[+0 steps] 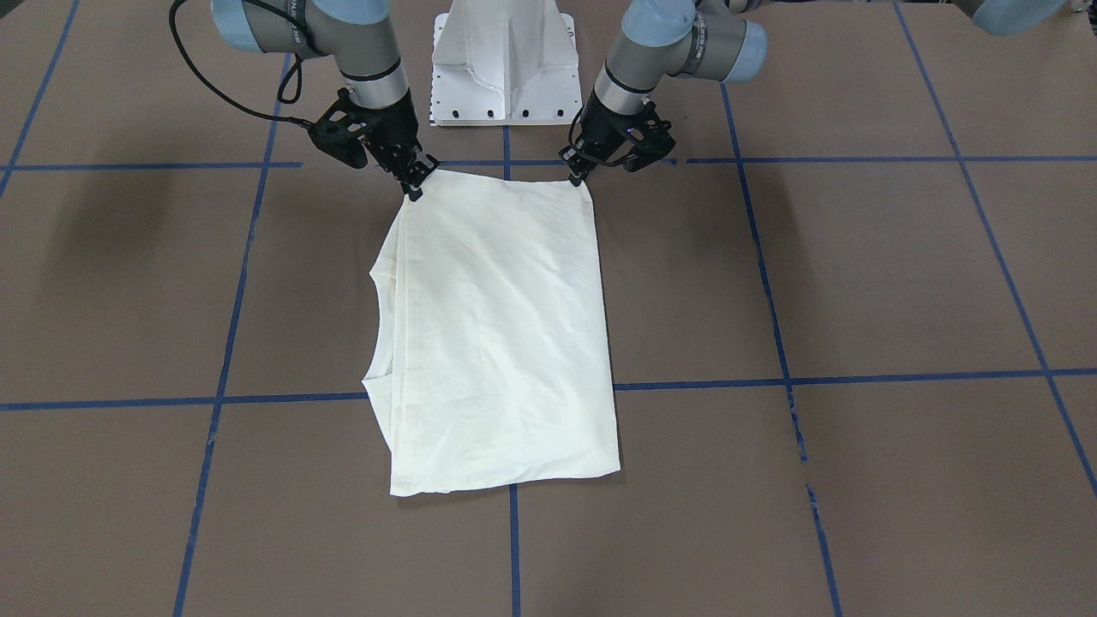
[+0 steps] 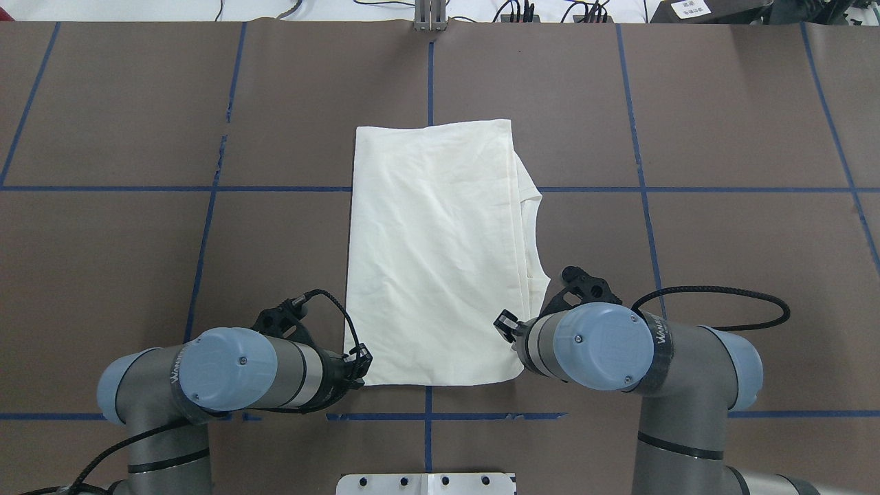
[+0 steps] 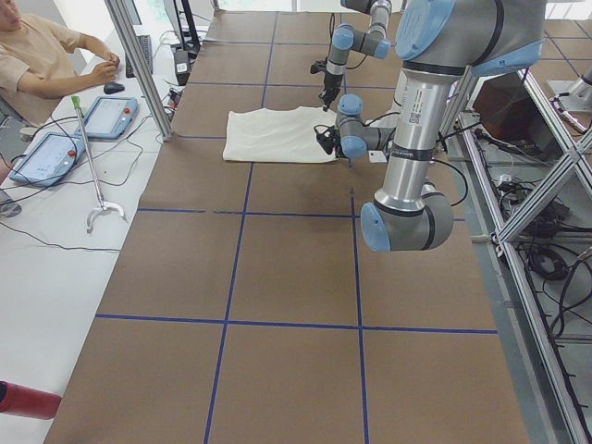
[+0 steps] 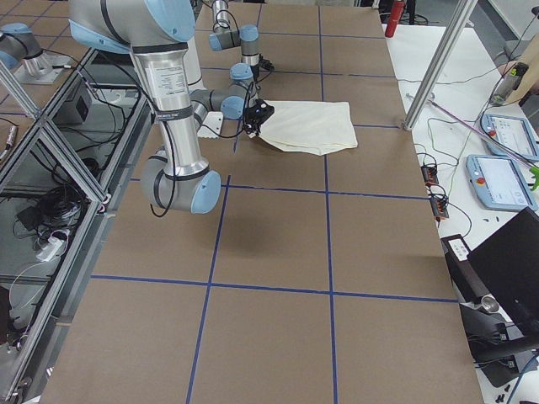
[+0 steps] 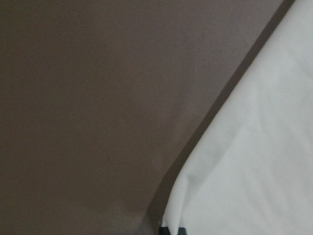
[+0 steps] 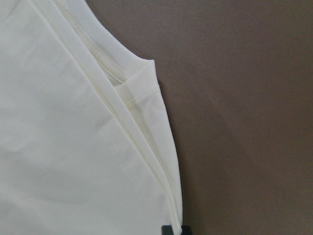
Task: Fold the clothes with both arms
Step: 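Lift the near edge with both grippers and fold it away from the robot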
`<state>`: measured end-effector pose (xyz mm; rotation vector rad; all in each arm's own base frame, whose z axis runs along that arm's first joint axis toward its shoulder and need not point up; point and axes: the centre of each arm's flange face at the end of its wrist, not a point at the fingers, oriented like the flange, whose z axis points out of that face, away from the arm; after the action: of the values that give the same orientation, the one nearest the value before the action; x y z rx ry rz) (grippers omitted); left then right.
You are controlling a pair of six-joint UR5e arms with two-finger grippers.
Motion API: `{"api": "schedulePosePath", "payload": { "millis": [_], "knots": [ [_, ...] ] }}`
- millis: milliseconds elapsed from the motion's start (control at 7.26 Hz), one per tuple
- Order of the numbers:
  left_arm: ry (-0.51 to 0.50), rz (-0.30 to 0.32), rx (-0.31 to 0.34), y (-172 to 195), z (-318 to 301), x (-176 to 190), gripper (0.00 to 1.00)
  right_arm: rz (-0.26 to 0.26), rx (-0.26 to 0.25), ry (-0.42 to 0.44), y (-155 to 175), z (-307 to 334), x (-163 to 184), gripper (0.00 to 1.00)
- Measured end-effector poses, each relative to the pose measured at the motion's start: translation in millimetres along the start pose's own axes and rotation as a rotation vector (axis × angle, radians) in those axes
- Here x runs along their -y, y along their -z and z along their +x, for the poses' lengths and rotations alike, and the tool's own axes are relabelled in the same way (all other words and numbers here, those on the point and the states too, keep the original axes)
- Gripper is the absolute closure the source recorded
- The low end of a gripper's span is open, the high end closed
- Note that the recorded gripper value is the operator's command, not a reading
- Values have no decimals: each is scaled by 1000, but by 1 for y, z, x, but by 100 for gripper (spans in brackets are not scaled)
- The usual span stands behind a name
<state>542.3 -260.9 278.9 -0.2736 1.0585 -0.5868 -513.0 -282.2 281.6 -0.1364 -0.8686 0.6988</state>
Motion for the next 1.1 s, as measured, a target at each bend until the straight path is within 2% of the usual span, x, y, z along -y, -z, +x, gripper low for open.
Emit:
{"api": "schedulePosePath", "payload": {
  "millis": [276,413,689,827,1102],
  "knots": [
    [4,-32,-28,58,11,-27,100,-27,8,5,8,4,-15,100],
    [26,-69,-39,81,10,-48,100,-52,18,-3,18,10,-27,100],
    [56,-116,-69,110,12,-69,100,-86,61,-33,53,20,-31,100],
    [51,-100,-83,117,18,-61,100,-77,89,-49,67,16,-19,100],
    [-40,11,-125,131,48,-9,100,-17,146,-79,77,-13,23,100]
  ]
}}
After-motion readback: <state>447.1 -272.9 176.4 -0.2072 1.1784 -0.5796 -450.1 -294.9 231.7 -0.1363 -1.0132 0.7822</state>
